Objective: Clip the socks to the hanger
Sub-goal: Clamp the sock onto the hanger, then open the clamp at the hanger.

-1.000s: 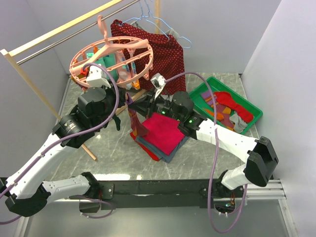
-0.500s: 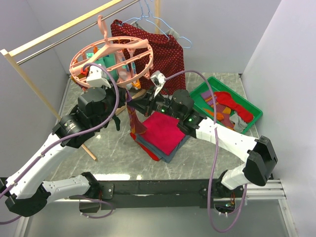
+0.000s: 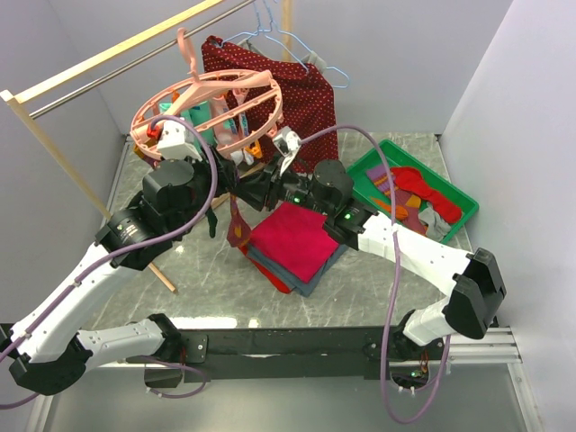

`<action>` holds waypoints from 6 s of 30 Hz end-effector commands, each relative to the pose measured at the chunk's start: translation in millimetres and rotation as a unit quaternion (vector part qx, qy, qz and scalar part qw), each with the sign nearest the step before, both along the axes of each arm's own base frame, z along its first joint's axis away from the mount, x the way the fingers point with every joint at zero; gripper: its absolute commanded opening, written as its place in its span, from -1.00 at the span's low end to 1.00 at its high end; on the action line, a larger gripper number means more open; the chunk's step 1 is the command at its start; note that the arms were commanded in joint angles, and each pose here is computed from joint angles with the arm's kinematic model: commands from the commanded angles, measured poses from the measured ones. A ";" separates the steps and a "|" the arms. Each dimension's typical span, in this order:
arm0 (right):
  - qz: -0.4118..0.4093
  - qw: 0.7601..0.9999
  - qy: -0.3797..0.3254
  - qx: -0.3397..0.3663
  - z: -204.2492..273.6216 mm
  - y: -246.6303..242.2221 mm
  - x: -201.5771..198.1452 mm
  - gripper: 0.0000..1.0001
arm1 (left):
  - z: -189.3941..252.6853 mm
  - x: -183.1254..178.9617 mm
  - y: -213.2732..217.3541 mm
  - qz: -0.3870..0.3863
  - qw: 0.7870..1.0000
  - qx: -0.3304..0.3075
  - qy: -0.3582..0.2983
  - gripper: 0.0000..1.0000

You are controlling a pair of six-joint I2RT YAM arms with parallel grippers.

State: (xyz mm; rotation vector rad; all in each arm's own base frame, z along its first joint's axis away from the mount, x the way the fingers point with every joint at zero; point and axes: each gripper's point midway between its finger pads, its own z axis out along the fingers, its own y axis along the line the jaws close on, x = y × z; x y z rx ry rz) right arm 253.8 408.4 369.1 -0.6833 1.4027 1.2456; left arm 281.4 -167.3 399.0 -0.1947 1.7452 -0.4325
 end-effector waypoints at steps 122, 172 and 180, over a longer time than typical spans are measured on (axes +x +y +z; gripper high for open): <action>0.190 0.971 -0.144 -0.009 54.4 20.9 -20.9 -0.92 | 39.1 -8.5 8.2 0.003 0.999 -0.047 -0.009 0.23; 0.043 0.990 -0.067 -0.118 -20.1 -43.4 12.4 0.61 | 5.7 14.1 -1.5 0.025 0.998 -0.044 -0.033 -0.93; -0.239 0.931 0.058 -0.268 -87.6 -182.8 107.3 0.67 | -6.6 15.8 -4.5 0.019 0.999 -0.026 -0.023 -0.98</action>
